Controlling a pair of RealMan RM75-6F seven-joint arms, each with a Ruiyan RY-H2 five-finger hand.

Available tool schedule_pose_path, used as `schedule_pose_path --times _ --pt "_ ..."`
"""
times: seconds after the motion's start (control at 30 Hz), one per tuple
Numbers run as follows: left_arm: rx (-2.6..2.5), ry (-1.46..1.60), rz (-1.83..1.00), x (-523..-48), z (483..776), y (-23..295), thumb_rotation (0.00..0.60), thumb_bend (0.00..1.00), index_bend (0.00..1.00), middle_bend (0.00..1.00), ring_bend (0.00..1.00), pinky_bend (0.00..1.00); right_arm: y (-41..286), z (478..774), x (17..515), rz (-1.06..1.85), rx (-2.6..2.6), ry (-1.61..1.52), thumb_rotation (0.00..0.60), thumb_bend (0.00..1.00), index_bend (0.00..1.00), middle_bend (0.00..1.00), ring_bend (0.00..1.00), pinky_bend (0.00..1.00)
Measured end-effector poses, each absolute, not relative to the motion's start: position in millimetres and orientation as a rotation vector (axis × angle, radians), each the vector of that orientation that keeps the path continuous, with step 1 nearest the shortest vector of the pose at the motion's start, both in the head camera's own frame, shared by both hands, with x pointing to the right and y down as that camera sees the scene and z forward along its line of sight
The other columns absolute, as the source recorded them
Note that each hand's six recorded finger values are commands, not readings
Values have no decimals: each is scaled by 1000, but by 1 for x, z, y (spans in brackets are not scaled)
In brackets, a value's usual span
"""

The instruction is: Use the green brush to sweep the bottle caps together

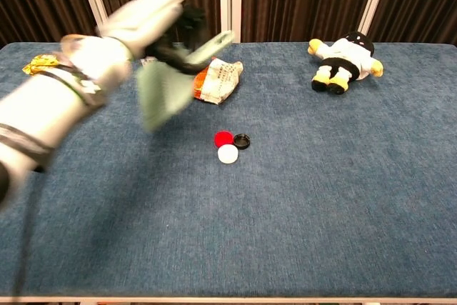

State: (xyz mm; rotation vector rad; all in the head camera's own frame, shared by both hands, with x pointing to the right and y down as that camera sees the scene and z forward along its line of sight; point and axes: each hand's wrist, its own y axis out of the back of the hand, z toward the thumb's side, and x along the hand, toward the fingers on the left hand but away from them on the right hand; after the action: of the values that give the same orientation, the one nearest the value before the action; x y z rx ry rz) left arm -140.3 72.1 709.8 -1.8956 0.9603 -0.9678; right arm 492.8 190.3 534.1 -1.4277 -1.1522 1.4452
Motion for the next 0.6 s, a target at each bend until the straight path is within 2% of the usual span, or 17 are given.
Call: schedule_pose_path --times 0.13,0.33,0.37,0.5,0.6 --pt "-1805 715 -1072 -172 726 76 600 344 544 580 447 477 189 536 489 1433 -1441 -1147 600 161 8 143 0 23" --pt "-1793 458 -1182 -181 754 90 600 306 487 525 424 461 191 534 487 1432 -1435 -1141 600 161 8 143 0 23" --pt "-1803 438 -1198 -181 758 91 600 280 460 499 407 456 191 533 487 1434 -1432 -1142 600 161 8 143 0 22" --pt "-1870 412 -1239 -179 766 95 600 156 212 293 254 383 194 529 489 1443 -1417 -1149 600 160 8 143 0 22" --pt "-1935 457 -1227 -174 760 96 600 100 144 206 182 318 194 529 489 1446 -1417 -1150 600 161 8 143 0 23"
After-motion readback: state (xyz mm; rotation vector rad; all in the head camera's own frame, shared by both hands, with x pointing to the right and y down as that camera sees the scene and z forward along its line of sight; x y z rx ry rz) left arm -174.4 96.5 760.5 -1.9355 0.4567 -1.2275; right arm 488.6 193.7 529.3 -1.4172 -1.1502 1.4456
